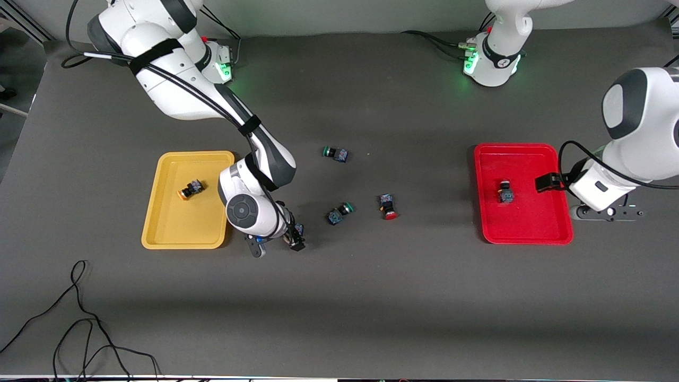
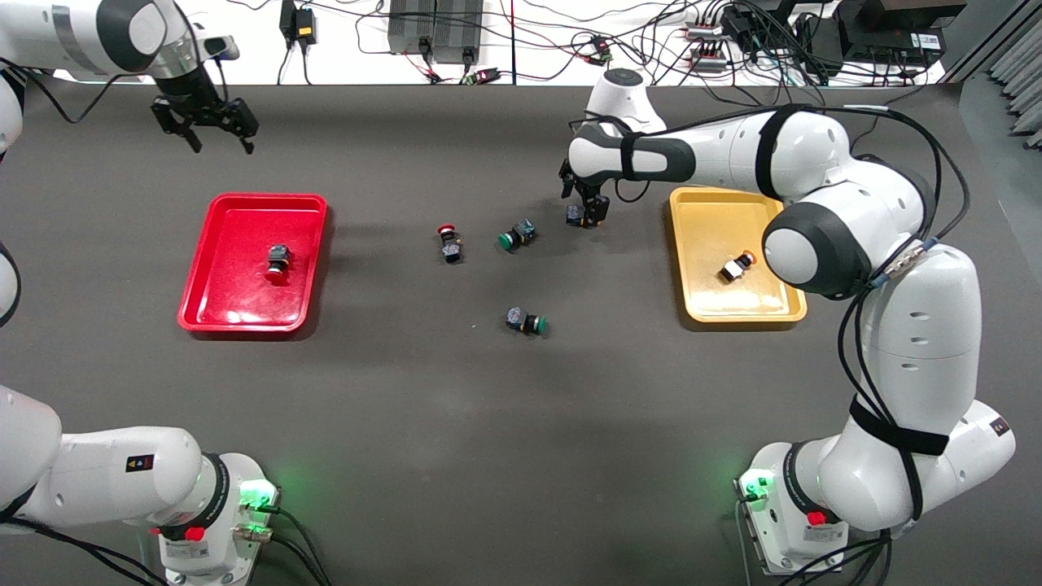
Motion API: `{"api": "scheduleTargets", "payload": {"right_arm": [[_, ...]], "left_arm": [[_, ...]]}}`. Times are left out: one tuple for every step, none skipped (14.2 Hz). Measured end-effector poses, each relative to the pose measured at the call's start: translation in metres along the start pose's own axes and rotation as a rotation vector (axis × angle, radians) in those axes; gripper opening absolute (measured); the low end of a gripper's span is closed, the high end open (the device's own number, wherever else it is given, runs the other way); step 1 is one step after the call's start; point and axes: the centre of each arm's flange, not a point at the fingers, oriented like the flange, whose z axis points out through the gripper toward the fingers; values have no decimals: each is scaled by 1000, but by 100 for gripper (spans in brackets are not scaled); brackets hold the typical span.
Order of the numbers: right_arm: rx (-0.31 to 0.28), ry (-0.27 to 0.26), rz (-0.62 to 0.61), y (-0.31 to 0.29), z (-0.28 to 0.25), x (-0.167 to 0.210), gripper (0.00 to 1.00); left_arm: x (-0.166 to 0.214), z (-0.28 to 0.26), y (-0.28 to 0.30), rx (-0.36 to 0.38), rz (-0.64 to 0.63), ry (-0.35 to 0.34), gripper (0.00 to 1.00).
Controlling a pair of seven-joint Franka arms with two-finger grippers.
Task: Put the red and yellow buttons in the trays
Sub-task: 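Grasp the second yellow button with the right gripper while the left gripper reaches red, then carry the yellow button to the tray while the left gripper grasps red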
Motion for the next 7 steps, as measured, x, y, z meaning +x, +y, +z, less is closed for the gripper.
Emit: {"api": "scheduleTargets", "payload": {"right_arm": [[-11,0,2,1,7,1,100],[-18,0,3,2,12,2,100],[-22,0,3,3,15,3,100],[-22,4,0,2,15,3,95],[-21,11,-6,2,15,3,82],[-19,14,-8,2,14,3,71],[-16,15,-9,1,11,4,58]], "left_arm": [[-2,0,24,-13,-19,0,100],[-5,0,53,-18,-36,1,100],[-11,0,89,-18,-56,5,100],[-17,1,126,-21,-74,20,100],[-25,5,166,-29,-96,41,100],[-30,12,198,-39,-113,57,100],[-35,22,228,-55,-132,74,100]]}}
